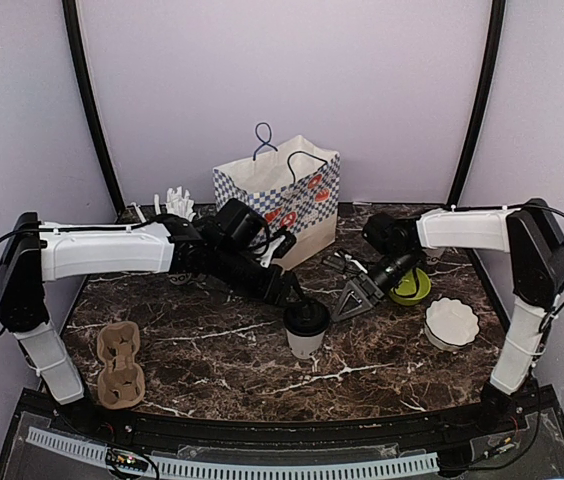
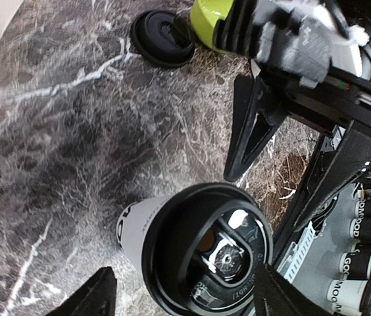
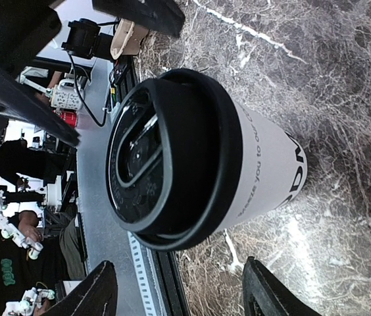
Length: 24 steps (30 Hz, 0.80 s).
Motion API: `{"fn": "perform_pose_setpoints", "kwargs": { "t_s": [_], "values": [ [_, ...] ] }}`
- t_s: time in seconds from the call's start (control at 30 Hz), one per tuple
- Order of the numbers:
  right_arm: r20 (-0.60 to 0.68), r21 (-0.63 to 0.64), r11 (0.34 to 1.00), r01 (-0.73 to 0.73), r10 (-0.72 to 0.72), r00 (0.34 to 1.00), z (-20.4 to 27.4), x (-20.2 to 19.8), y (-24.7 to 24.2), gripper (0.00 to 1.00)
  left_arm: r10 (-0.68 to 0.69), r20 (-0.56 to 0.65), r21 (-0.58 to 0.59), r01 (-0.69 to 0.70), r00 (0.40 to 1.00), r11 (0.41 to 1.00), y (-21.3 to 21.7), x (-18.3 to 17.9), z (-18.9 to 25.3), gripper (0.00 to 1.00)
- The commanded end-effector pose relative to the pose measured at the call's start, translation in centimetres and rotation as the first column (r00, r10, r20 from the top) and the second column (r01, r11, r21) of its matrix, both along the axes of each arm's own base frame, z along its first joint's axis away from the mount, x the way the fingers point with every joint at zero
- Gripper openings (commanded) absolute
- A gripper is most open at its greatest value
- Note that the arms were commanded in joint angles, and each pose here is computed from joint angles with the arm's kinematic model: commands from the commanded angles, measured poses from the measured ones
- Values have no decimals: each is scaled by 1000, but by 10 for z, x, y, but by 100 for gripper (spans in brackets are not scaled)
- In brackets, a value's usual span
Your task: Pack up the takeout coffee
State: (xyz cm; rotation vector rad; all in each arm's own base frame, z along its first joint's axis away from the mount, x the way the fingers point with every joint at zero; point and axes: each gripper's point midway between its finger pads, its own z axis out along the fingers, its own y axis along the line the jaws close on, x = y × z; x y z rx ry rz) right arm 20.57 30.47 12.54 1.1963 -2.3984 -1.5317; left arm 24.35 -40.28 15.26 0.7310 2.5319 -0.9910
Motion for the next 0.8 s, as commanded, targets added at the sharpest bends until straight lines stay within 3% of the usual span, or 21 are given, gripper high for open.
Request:
{"fn": "perform_pose_setpoints", "kwargs": {
  "t_s": [0.0,0.2,0.47,0.67,0.77],
  "values": [
    [-7,20,999,-33,33,999,5,3,9,66,9,-66,-8,-10,998,1000,1,-8,-16,71],
    [-32,-5,998,-60,60,998,-7,1,17,68,30,-101,9,-29,994,1000,7,-13,-37,67],
    [-10,-208,978,31,-34,999,-61,21,5,43,76,-152,129,-56,985,990,34,-29,-83,64],
    [23,-292,954,65,-61,998,-82,40,-1,36,123,-150,214,-89,981,973,49,-29,-112,62],
    [19,-271,961,53,-49,999,-77,38,0,36,123,-147,240,-85,981,967,54,-30,-118,62]
  ]
}}
